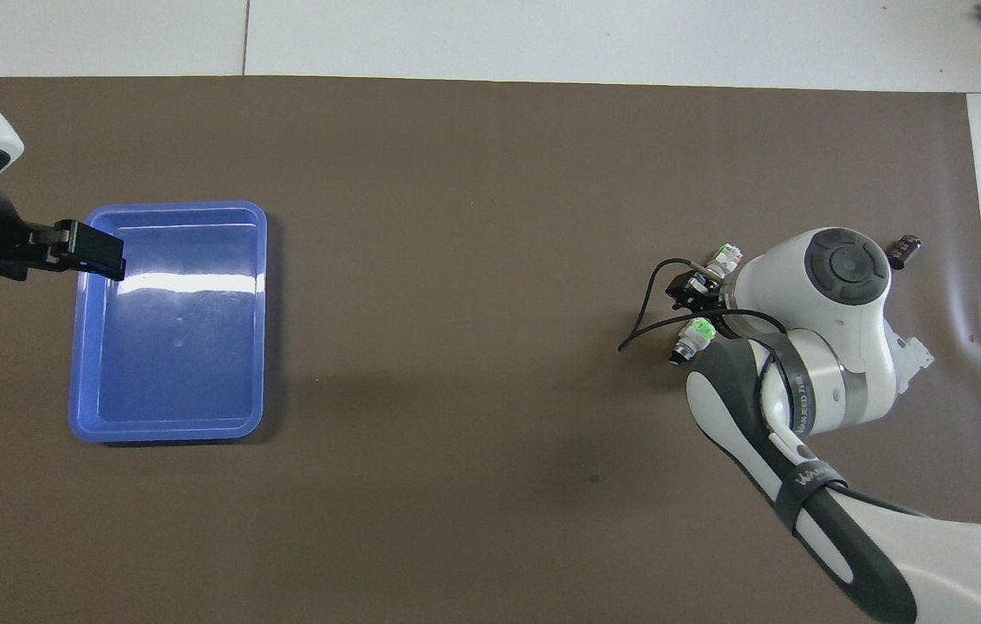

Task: Turn and place switch with both arms
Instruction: 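Reach the right gripper down and grasp the green-topped switch, then lift the green-topped switch with the right gripper toward the tray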

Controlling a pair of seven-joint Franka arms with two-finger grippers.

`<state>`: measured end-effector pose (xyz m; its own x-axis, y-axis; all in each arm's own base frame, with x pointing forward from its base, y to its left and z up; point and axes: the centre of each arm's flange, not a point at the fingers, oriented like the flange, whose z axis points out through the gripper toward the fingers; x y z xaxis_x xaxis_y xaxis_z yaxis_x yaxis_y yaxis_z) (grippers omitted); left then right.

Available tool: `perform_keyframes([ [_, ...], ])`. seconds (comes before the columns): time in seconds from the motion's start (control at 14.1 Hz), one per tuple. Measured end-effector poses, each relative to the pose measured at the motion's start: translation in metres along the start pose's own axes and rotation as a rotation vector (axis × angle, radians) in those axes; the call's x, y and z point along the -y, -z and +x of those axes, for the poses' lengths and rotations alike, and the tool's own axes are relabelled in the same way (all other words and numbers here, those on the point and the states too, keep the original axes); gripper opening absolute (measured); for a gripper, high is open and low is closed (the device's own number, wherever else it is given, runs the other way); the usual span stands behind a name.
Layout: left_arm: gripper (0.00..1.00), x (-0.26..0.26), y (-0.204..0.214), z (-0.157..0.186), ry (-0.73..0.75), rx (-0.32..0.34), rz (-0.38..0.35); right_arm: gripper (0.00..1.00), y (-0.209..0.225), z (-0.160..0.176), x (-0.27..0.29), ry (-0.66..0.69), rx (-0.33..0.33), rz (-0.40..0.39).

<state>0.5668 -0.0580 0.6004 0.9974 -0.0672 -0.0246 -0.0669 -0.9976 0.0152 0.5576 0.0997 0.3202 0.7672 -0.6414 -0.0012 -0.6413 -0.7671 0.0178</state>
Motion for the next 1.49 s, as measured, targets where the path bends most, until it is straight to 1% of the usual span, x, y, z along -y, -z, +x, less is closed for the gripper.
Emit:
perform_keyframes([
  [0.14, 1.0, 0.0, 0.0, 0.0, 0.0, 0.0, 0.0, 1.0, -0.004, -0.002, -0.002, -0.015, 0.01, 0.005],
  [0.28, 1.0, 0.0, 0.0, 0.0, 0.0, 0.0, 0.0, 1.0, -0.01, -0.003, -0.004, -0.019, 0.002, 0.017],
  [0.43, 1.0, 0.0, 0.0, 0.0, 0.0, 0.0, 0.0, 1.0, -0.021, -0.007, -0.009, -0.02, 0.008, 0.009],
  [0.57, 1.0, 0.0, 0.0, 0.0, 0.0, 0.0, 0.0, 0.96, -0.028, -0.009, -0.013, -0.021, 0.009, 0.007],
  [0.64, 1.0, 0.0, 0.0, 0.0, 0.0, 0.0, 0.0, 0.9, -0.031, -0.009, -0.014, -0.022, 0.012, 0.003],
  [0.71, 1.0, 0.0, 0.0, 0.0, 0.0, 0.0, 0.0, 0.9, -0.033, -0.01, -0.014, -0.022, 0.014, 0.0],
  [0.78, 1.0, 0.0, 0.0, 0.0, 0.0, -0.001, 0.0, 0.82, -0.034, -0.01, -0.014, -0.022, 0.016, -0.002],
  [1.0, 1.0, 0.0, 0.001, 0.0, 0.0, -0.001, 0.0, 0.44, -0.034, -0.003, -0.018, -0.044, 0.016, 0.005],
  [1.07, 1.0, 0.0, 0.001, 0.0, 0.0, -0.001, 0.0, 0.41, -0.031, 0.001, -0.018, -0.094, 0.034, 0.027],
  [1.14, 1.0, 0.0, 0.001, 0.0, 0.0, -0.002, 0.0, 0.41, -0.026, 0.005, -0.016, -0.165, 0.073, 0.063],
  [1.21, 1.0, 0.0, 0.001, 0.0, 0.0, -0.002, 0.0, 0.41, -0.017, 0.008, -0.01, -0.224, 0.127, 0.096],
  [1.35, 1.0, 0.0, 0.001, -0.001, 0.0, -0.002, 0.0, 0.41, 0.015, 0.012, 0.006, -0.275, 0.218, 0.121],
  [1.42, 1.0, 0.0, 0.001, -0.001, 0.0, -0.002, 0.0, 0.41, 0.035, 0.012, 0.014, -0.296, 0.251, 0.122],
  [1.49, 1.0, 0.0, 0.001, -0.001, 0.0, -0.002, 0.0, 0.41, 0.06, 0.009, 0.022, -0.321, 0.299, 0.138],
])
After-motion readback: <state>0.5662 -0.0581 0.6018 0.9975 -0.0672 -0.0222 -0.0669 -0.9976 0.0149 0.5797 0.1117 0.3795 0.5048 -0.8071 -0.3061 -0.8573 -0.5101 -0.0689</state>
